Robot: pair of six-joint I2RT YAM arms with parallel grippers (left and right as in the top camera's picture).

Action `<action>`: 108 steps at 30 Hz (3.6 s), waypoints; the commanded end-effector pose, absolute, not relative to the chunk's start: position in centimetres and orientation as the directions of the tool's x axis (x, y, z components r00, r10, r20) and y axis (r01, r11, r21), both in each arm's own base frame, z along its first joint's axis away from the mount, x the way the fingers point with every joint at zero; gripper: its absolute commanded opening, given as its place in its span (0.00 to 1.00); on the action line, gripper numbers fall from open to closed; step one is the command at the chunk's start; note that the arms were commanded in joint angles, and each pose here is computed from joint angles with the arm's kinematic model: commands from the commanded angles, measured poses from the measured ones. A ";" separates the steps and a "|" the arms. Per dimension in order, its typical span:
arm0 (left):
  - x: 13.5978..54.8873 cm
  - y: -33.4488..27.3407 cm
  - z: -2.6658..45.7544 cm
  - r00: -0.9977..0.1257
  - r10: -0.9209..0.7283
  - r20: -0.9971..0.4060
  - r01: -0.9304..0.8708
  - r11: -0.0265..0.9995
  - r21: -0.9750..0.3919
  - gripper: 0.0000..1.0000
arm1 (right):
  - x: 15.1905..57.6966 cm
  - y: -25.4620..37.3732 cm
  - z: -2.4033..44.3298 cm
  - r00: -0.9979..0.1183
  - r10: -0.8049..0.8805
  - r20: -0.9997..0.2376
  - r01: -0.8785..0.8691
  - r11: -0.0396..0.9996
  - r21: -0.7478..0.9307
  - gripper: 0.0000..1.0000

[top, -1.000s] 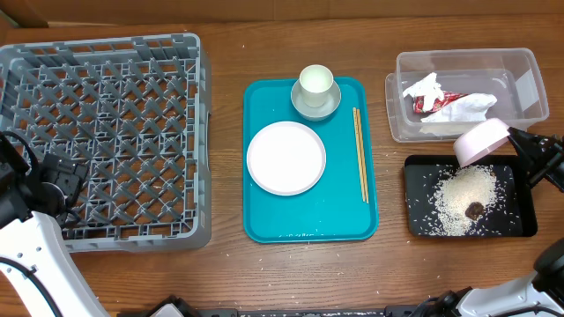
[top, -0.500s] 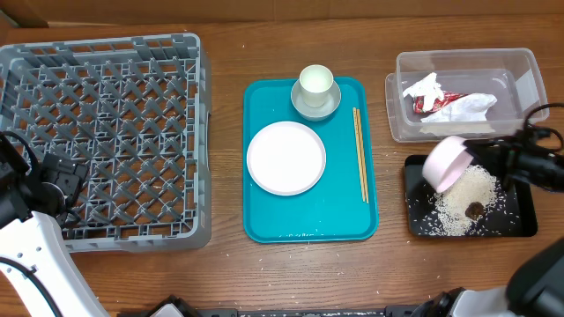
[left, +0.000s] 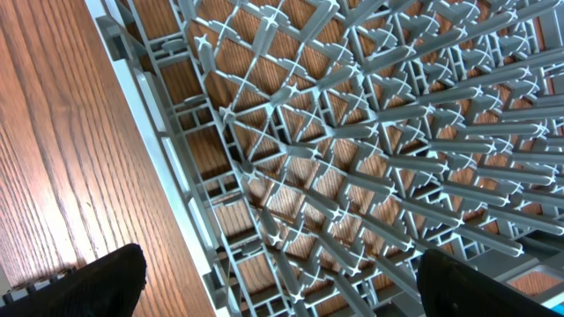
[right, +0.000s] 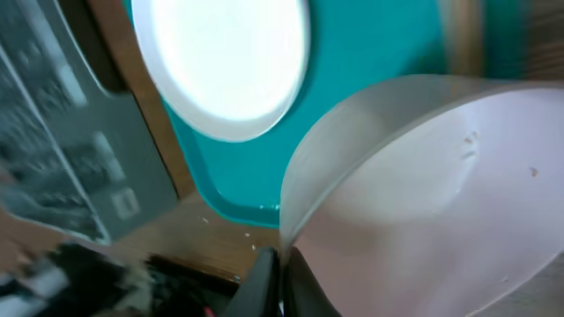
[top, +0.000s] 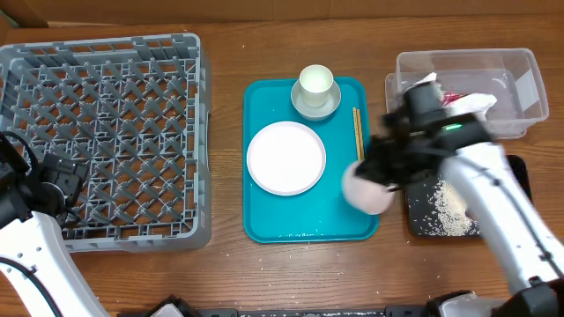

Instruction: Sort waste into correct bins and load items into the dishwasher

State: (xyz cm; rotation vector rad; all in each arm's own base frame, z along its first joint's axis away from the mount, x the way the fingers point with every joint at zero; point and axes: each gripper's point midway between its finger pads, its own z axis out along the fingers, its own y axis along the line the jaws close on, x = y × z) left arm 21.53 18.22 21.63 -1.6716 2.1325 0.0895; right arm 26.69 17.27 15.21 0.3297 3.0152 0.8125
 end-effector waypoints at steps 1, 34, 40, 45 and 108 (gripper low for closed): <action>21.6 18.4 22.7 -0.164 -0.907 -0.389 -0.935 0.268 -0.231 1.00 | 25.7 20.2 13.7 -0.976 0.219 0.006 0.205 0.902 0.379 0.04; 21.6 18.4 22.7 -0.164 -0.907 -0.389 -0.935 0.268 -0.231 1.00 | 30.1 10.2 21.7 -0.872 0.461 -0.162 0.460 0.887 0.050 0.57; 21.6 18.4 22.7 -0.164 -0.907 -0.389 -0.935 0.268 -0.231 1.00 | 31.4 -1.9 26.4 -0.700 0.661 -0.269 0.682 0.731 0.024 1.00; 21.8 18.5 22.8 -0.160 -0.904 -0.396 -0.933 0.269 -0.238 1.00 | 30.2 -10.5 26.7 -0.503 0.815 -0.289 0.846 0.533 0.031 1.00; 20.9 -28.8 3.7 -0.912 0.409 -0.001 0.408 0.909 -0.080 0.04 | 29.4 -19.1 27.6 -0.248 0.893 -0.375 0.942 0.312 0.121 1.00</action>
